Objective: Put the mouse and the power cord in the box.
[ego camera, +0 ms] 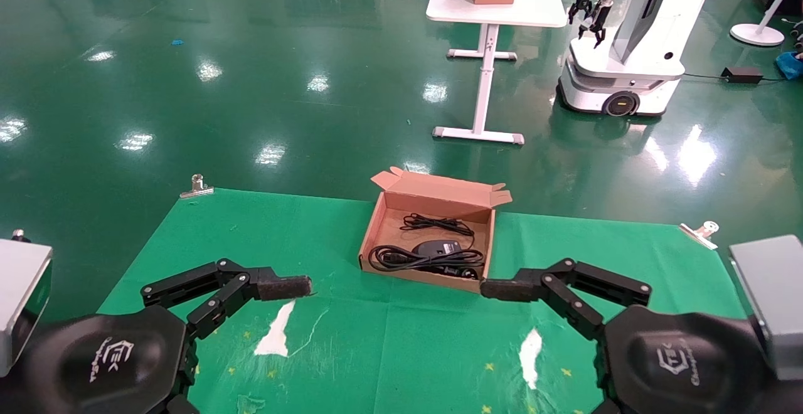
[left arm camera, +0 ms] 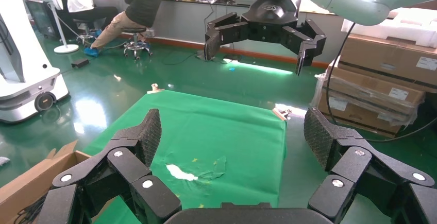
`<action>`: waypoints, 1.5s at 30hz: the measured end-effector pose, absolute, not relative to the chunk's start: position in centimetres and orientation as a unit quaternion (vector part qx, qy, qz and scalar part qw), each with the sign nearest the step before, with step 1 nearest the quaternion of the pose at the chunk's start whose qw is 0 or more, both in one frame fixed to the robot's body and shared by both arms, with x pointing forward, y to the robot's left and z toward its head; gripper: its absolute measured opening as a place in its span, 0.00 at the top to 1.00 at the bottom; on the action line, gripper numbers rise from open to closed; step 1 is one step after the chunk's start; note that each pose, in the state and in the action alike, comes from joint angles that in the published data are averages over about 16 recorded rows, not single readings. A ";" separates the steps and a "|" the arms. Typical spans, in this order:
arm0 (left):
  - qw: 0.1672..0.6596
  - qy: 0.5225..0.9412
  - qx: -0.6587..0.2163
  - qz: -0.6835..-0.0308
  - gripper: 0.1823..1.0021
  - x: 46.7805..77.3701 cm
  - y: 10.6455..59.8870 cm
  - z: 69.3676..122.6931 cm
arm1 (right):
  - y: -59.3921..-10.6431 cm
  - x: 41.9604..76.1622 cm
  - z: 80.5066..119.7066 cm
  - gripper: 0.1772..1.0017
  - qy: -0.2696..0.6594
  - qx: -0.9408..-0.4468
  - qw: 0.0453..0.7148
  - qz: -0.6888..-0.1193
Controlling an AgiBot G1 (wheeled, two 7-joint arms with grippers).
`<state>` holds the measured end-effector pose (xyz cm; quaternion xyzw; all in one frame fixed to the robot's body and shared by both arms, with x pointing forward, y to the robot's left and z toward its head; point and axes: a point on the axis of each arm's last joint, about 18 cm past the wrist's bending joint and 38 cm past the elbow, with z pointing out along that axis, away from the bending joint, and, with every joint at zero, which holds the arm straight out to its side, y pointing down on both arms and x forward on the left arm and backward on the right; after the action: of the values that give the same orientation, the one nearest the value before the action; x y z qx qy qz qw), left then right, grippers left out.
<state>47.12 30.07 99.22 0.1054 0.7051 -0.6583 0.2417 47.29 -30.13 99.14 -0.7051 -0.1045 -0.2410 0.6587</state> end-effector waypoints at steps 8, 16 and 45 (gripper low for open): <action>0.243 0.705 0.103 -0.659 0.00 47.4 30.0 99.2 | -30.2 47.4 99.2 0.00 -0.103 -0.705 0.659 -0.242; 0.244 0.705 0.102 -0.659 0.00 47.5 30.0 99.2 | -30.2 47.5 99.2 0.00 -0.102 -0.705 0.659 -0.243; 0.244 0.705 0.101 -0.659 0.00 47.6 30.0 99.2 | -30.2 47.5 99.2 0.00 -0.102 -0.705 0.659 -0.244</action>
<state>47.64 29.98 99.20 0.1006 0.7045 -0.6587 0.2443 47.54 -30.21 99.21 -0.7047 -0.1015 -0.2438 0.6586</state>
